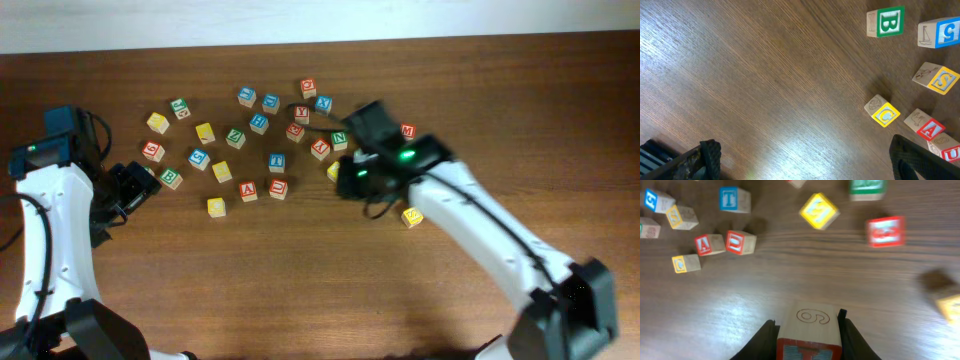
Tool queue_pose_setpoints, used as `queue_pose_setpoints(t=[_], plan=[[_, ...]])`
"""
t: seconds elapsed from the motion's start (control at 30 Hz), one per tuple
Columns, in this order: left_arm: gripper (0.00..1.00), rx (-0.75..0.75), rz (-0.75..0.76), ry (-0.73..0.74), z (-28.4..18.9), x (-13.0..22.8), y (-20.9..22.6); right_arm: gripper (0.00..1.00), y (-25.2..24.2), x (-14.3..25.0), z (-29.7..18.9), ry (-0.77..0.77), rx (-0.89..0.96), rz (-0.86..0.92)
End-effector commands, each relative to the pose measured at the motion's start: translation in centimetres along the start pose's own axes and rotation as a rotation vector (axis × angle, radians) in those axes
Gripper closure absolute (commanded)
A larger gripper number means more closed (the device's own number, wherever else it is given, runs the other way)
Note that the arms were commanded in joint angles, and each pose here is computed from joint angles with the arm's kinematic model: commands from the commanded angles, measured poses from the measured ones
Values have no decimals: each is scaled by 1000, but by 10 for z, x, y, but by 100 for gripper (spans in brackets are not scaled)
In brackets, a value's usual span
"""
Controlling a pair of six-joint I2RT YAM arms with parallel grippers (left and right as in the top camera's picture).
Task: Spell out ICRA
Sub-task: 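Carry the red I block to the front center and lower it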
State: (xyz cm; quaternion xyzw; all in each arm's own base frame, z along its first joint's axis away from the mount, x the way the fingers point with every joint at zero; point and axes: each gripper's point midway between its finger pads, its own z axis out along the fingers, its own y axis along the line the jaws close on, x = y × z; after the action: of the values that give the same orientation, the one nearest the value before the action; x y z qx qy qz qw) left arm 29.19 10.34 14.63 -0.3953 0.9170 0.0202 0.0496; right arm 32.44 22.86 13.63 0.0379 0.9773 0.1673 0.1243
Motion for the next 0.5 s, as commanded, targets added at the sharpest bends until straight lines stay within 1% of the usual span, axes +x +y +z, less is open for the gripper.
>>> queue_pose_setpoints(t=[0.0,0.07,0.13,0.23,0.33,0.47], plan=[[1,10,-16,-17,-5,-1,0,75,15,27,45,41,96,6],[1,10,-16,-17,-5,-1,0,75,30,48,80,88,105,-53],[1,10,-16,-17,-5,-1,0,75,39,66,105,118,115,-81],[1,10,-16,-18,-5,-1,1,74,52,78,131,111,107,-124],[1,10,-16,-17,-5,-1,0,74,58,77,135,96,91,-135],[1,10,-16,-18,-5,-1,1,74,47,71,135,58,150,-139]])
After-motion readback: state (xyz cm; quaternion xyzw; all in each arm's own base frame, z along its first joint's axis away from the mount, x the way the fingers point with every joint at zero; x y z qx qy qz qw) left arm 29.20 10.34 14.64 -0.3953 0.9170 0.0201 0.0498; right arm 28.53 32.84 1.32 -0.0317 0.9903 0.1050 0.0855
